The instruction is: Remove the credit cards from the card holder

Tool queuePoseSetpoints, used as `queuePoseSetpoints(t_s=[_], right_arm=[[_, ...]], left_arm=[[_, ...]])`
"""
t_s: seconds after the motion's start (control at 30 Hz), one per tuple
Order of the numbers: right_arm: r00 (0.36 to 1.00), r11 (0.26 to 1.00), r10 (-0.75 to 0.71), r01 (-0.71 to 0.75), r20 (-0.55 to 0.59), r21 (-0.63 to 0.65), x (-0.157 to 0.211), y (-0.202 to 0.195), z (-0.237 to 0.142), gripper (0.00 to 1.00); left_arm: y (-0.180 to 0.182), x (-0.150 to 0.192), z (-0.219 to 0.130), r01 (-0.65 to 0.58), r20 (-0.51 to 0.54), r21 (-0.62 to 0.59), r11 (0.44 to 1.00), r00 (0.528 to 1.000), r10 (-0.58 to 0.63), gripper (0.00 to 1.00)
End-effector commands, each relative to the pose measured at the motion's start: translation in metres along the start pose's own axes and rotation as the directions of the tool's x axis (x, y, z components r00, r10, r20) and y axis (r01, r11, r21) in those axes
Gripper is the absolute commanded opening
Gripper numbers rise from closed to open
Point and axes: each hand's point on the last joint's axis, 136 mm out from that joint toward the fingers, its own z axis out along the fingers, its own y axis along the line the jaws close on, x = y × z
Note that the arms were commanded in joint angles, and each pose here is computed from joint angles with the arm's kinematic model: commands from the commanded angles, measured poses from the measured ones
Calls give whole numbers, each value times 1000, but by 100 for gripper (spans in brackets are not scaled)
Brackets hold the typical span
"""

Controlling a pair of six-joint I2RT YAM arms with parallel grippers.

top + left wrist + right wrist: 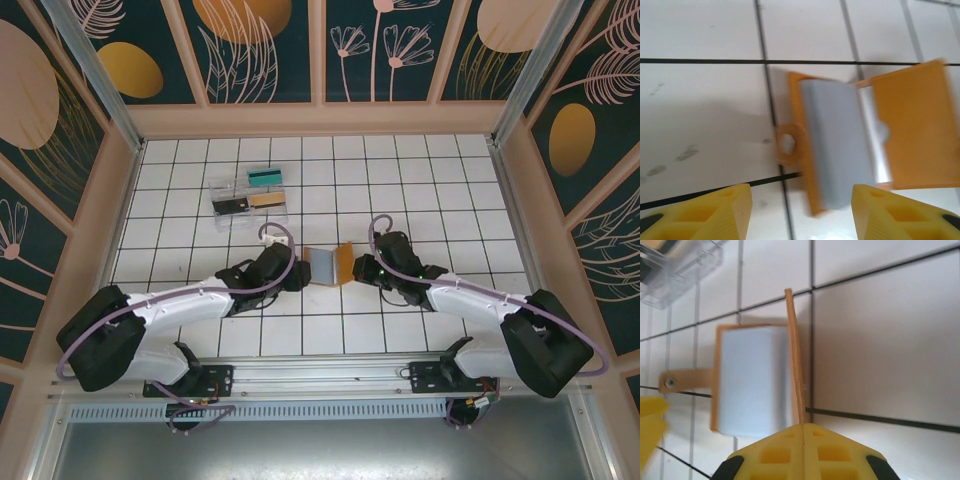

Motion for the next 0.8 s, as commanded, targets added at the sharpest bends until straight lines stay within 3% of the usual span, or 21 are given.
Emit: queuePoseSetpoints(t_s=[0.0, 0.13, 0.57, 0.77], right_arm=[[1000, 998, -4, 6, -22, 63, 13, -23, 3, 0], [1000, 999, 0, 1, -27, 37, 17, -20, 4, 0], [1000, 999, -9, 10, -20, 46, 16, -24, 5, 0], [1000, 999, -8, 9, -23, 41, 16, -22, 6, 0]], left_arm=[[-26, -9, -6, 45, 7, 138, 989, 999, -46, 56], [-41, -7, -4, 70, -13, 215, 974, 998, -69, 56], [-18, 14, 37, 30, -73, 72, 997, 997, -24, 51], [-22, 15, 43, 18, -83, 86, 996, 997, -11, 49]])
